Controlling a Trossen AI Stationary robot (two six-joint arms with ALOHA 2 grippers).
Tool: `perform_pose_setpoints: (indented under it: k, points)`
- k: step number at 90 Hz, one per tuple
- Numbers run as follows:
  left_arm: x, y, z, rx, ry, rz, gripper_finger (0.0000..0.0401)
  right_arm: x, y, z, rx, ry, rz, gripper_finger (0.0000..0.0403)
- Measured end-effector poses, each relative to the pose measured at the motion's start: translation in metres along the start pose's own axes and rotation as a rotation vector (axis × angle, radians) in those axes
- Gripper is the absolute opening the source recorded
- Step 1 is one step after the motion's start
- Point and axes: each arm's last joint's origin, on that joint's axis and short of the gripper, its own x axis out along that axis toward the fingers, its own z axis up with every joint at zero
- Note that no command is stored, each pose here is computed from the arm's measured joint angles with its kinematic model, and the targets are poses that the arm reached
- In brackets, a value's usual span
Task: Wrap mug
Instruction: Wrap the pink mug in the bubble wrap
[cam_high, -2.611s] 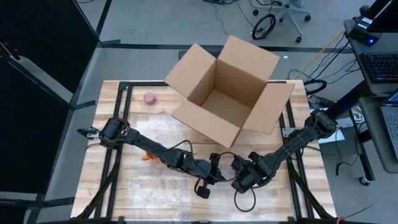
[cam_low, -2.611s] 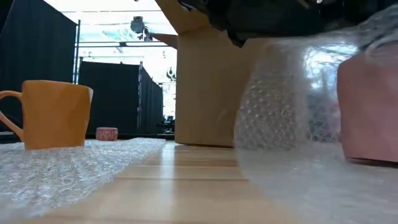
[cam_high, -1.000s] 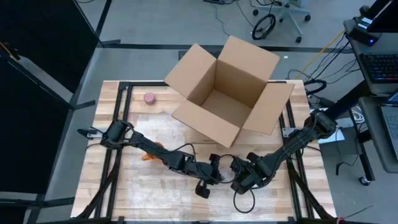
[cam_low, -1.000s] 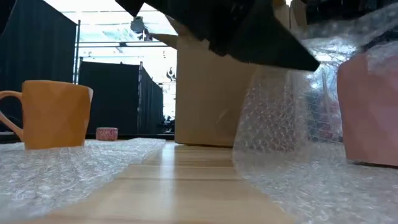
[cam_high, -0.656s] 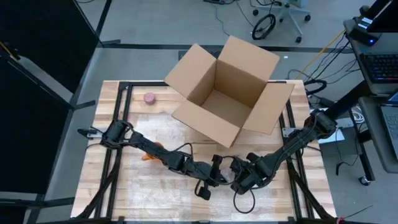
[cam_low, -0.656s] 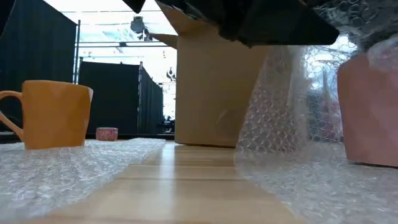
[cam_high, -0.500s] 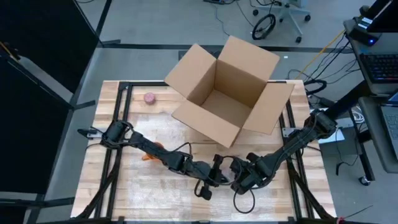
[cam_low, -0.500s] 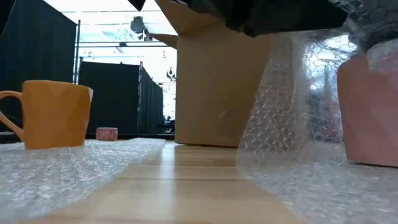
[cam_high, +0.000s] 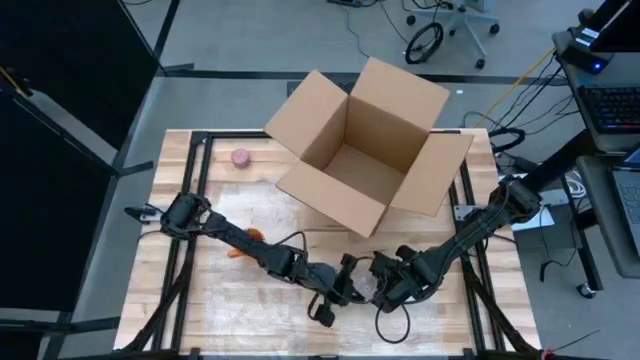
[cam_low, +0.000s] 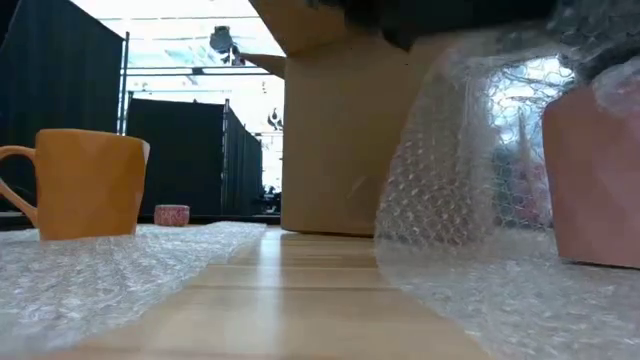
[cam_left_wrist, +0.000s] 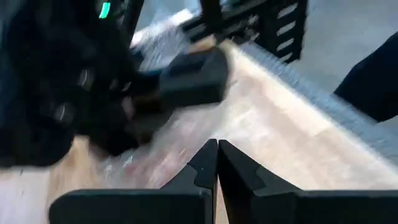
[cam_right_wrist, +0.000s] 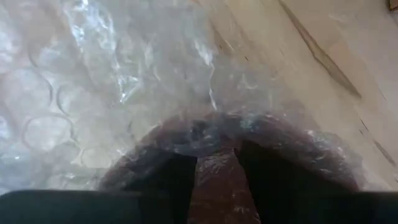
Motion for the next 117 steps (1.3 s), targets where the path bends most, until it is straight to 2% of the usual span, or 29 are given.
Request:
perform_pose_setpoints:
  k: [21, 37, 52, 65, 75, 92, 101, 117]
  points:
    - [-0.031, -0.002, 0.02, 0.082, 0.1, 0.126, 0.0, 0.0, 0.0, 0.0, 0.0, 0.0, 0.0, 0.0123]
    - [-0.03, 0.014, 0.008, 0.065, 0.184, 0.147, 0.0, 0.0, 0.0, 0.0, -0.002, 0.0, 0.001, 0.0123]
    - [-0.015, 0.028, -0.005, 0.027, 0.155, 0.148, 0.0, 0.0, 0.0, 0.0, -0.003, 0.0, 0.004, 0.0123]
    - [-0.01, 0.036, -0.003, -0.03, 0.064, 0.119, 0.0, 0.0, 0.001, 0.0, -0.01, 0.002, 0.008, 0.0123]
    - [-0.005, 0.04, -0.005, -0.038, 0.021, 0.118, 0.0, 0.0, 0.001, 0.0, -0.047, 0.005, 0.011, 0.0123]
    - [0.008, 0.038, -0.021, -0.041, 0.041, 0.05, 0.0, 0.0, 0.001, 0.001, -0.055, 0.004, 0.01, 0.0123]
    - [0.018, 0.036, -0.028, -0.021, 0.012, 0.058, 0.0, 0.0, 0.001, 0.001, -0.054, -0.002, 0.01, 0.0123]
    - [0.031, 0.041, -0.024, -0.009, -0.069, 0.084, 0.0, 0.0, 0.001, 0.001, -0.052, -0.007, 0.013, 0.0123]
